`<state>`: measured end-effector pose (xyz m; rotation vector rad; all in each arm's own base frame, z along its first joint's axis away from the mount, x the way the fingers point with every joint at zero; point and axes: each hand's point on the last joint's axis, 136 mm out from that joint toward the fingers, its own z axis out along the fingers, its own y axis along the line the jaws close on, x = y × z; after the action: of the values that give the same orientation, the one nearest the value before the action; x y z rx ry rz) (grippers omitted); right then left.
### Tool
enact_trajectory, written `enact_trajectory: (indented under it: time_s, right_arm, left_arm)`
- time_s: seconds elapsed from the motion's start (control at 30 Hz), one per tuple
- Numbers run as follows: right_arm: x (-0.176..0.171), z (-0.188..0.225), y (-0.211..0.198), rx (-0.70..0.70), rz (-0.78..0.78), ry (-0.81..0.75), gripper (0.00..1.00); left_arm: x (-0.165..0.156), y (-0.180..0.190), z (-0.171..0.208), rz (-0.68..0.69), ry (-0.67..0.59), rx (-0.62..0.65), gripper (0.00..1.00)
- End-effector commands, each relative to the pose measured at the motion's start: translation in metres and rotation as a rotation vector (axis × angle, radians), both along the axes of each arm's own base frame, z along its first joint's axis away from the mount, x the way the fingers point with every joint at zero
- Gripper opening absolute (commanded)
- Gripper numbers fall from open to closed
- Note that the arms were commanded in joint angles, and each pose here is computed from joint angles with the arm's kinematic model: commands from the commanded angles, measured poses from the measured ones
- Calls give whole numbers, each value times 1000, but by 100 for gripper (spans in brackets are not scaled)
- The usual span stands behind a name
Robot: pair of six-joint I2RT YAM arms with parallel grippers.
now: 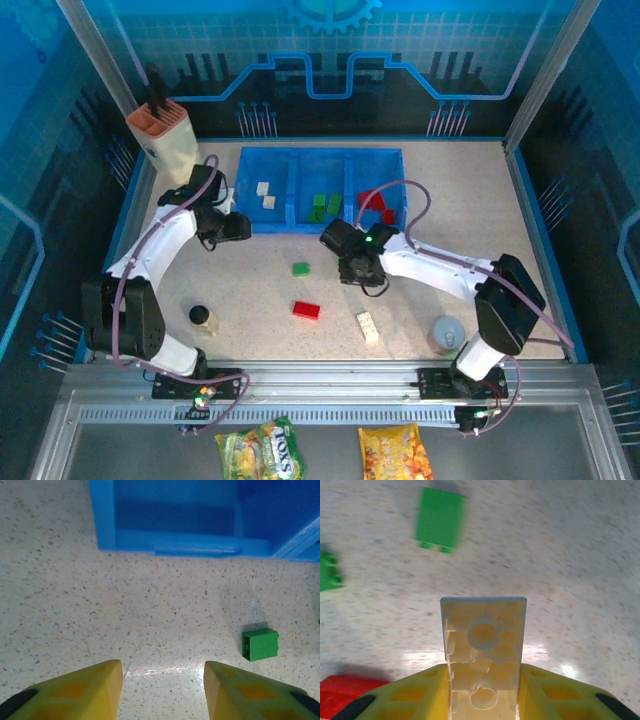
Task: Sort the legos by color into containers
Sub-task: Pick up the lego from the bottom-center of the table.
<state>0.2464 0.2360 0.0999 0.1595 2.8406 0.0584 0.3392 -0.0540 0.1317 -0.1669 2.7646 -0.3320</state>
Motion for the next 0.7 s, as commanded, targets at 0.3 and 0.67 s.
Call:
enact_trajectory:
  time_s: [0.3,0.67]
  right_arm:
    - [50,35,98,53,224,-121,38]
    - [107,65,175,154,308,-275,38]
  left_arm:
    - [4,19,26,99,-110,-32,47]
    - [4,20,32,114,-136,-48,47]
